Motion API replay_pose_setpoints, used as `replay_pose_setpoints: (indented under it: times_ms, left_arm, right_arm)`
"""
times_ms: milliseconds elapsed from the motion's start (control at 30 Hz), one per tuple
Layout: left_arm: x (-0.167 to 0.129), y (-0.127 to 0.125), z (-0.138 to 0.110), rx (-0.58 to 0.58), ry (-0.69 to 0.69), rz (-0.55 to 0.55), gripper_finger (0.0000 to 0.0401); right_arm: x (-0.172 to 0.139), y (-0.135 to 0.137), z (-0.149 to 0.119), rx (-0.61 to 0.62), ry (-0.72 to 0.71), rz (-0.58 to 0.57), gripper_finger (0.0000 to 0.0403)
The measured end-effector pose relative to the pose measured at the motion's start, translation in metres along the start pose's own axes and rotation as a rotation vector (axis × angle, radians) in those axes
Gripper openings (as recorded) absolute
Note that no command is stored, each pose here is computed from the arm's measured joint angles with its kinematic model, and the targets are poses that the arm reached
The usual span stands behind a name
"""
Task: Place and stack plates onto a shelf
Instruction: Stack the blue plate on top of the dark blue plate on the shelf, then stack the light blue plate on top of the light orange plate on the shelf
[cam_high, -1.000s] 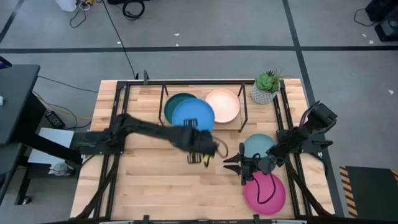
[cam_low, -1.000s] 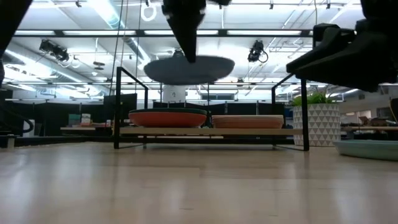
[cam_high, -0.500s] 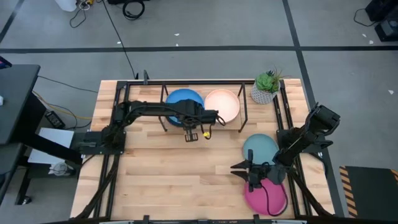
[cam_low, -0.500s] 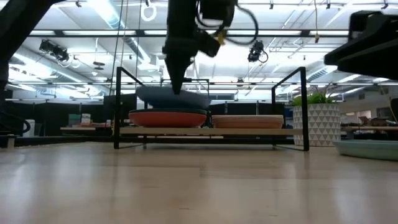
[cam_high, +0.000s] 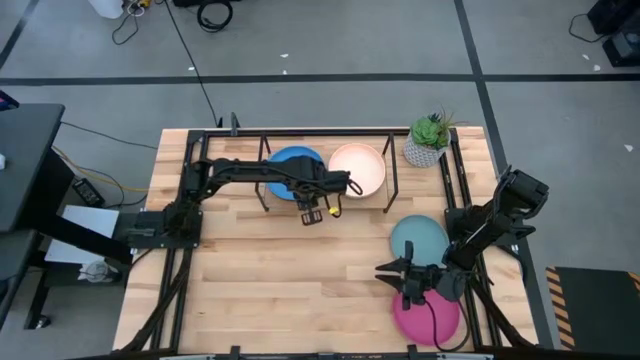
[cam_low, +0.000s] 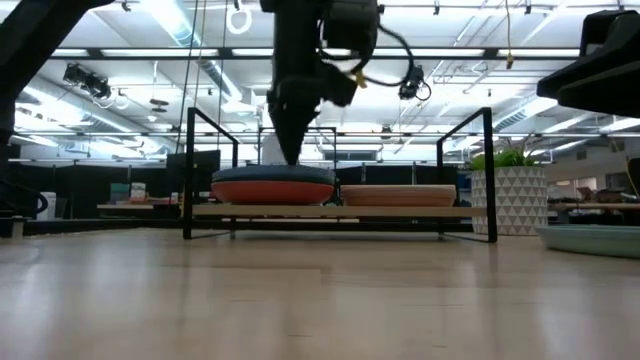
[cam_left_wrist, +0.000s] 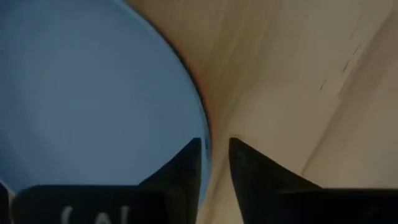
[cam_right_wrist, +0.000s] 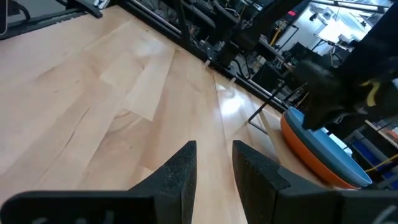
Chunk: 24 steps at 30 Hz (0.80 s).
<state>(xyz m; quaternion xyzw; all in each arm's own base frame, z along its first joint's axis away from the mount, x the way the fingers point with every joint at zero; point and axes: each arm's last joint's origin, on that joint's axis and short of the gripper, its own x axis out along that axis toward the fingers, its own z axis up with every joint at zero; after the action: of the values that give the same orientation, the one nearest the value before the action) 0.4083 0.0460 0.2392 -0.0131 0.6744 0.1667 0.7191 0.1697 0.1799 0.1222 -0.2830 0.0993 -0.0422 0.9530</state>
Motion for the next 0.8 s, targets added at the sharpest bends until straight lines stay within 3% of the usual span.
replay_pose_setpoints:
  times_ms: [233,500,667,800]
  left_arm:
    - [-0.035,-0.010,0.008,-0.070,-0.109,-0.027,0.0111]
    - [-0.045,-0.089,-0.006,0.163,-0.340,-0.094,0.0076]
    - [-0.069,-0.098,-0.025,0.155,-0.527,-0.080,0.0040]
    - [-0.063,-0.106,-0.042,0.214,-0.646,-0.068,0.0019]
  right_arm:
    - [0.000,0.000,-0.001,-0.002,0.008,0.004,0.0109]
    - [-0.002,0.004,-0.007,0.010,0.039,0.043,0.0109]
    - [-0.002,0.006,-0.008,0.023,0.031,0.126,0.0099]
    - [0.000,0.006,-0.009,0.009,0.034,0.150,0.0088]
